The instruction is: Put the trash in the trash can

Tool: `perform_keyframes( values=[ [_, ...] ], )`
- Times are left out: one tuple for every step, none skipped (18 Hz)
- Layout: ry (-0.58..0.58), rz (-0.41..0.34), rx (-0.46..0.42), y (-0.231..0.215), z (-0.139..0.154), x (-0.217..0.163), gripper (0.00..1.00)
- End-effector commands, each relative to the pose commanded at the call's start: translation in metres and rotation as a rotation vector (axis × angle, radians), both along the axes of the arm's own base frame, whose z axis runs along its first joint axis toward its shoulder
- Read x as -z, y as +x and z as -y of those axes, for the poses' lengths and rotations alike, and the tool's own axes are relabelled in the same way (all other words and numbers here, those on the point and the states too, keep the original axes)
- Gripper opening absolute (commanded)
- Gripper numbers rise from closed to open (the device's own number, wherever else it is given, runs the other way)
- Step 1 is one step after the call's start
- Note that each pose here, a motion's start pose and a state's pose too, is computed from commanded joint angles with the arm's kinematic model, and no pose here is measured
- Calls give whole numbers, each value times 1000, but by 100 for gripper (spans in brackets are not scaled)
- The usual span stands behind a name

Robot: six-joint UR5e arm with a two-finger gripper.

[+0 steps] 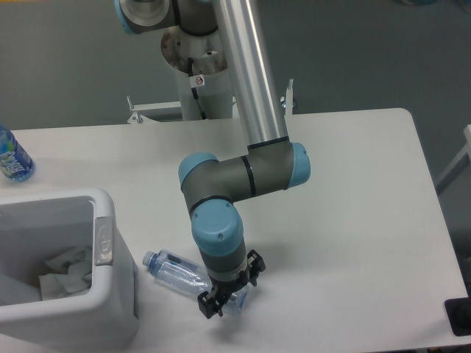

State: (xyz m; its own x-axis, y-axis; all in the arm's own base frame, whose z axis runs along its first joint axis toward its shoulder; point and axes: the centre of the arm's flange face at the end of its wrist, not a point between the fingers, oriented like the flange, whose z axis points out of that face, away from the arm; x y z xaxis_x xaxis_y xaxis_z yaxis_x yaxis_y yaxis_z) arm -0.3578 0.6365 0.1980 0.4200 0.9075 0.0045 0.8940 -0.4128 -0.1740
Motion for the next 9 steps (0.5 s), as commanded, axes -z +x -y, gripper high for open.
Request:
perform_keyframes(
  values=[
    [-9, -8, 6, 5, -3, 1, 89],
    [-17, -17, 7, 6, -3, 2, 89],
    [-24, -20, 12, 8, -4, 4, 89],
    [-24, -20, 12, 8, -4, 4, 87],
    [-26, -20, 12, 9, -3, 4, 86],
    [-30, -17, 12, 9, -3, 7, 85],
    [-28, -18, 12, 9, -3, 6, 85],
    [-27, -19, 12, 9, -3, 5, 84],
    [-27, -19, 12, 9, -3, 5, 82]
  ],
)
